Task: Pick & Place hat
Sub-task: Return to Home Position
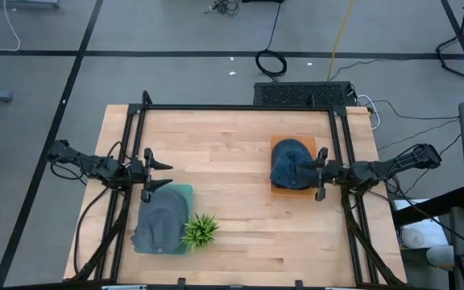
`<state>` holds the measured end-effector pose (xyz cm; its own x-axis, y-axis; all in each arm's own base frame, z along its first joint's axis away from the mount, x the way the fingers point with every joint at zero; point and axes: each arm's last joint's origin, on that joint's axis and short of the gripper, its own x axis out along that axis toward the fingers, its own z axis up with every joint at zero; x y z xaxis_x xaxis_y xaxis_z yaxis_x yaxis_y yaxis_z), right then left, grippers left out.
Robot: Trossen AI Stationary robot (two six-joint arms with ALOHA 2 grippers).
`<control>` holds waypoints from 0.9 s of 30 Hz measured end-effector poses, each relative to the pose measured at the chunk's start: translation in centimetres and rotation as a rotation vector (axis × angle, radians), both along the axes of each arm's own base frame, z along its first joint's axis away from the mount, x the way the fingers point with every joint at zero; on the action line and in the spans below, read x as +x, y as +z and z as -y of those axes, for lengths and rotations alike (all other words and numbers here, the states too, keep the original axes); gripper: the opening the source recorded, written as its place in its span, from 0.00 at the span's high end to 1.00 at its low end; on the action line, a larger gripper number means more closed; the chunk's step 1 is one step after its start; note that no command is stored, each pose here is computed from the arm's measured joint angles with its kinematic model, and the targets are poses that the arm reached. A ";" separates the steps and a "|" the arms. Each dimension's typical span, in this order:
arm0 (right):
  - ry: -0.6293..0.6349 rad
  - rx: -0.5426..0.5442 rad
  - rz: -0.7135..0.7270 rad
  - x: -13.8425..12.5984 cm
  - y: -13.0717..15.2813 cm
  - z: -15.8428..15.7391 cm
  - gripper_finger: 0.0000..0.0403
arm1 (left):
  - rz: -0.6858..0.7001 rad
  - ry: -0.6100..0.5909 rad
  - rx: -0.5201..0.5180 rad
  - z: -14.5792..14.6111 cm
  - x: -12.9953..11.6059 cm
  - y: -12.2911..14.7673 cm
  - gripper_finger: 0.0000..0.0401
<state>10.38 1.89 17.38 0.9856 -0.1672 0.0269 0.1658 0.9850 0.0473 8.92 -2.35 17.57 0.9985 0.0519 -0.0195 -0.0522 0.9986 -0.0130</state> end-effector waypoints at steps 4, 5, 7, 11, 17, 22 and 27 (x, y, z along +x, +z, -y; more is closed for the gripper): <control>0.001 0.022 0.069 0.0 0.7 0.0 0.65 | 0.000 0.000 0.000 0.0 0.0 0.0 0.43; 0.001 0.025 0.078 0.0 0.8 0.0 0.65 | 0.000 0.000 0.000 0.0 0.0 0.0 0.43; 0.002 0.025 0.079 0.0 0.8 0.0 0.65 | 0.001 0.000 0.000 0.0 0.0 0.0 0.43; 0.002 0.026 0.082 -0.1 0.8 0.0 0.65 | 0.001 0.000 -0.001 0.0 0.0 0.0 0.43; 0.003 0.027 0.085 -0.1 0.8 0.0 0.65 | 0.001 0.000 -0.002 0.0 0.0 0.0 0.43; 0.003 0.027 0.086 -0.1 0.8 0.0 0.65 | 0.001 -0.001 -0.002 0.0 0.0 0.0 0.43; 0.003 0.027 0.087 -0.1 0.9 0.0 0.65 | 0.001 -0.001 -0.002 0.0 0.0 0.0 0.43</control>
<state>10.32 1.88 18.23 0.9802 -0.1660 0.1079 0.1569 0.9837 0.0881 8.93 -2.35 17.58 0.9985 0.0512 -0.0184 -0.0514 0.9986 -0.0152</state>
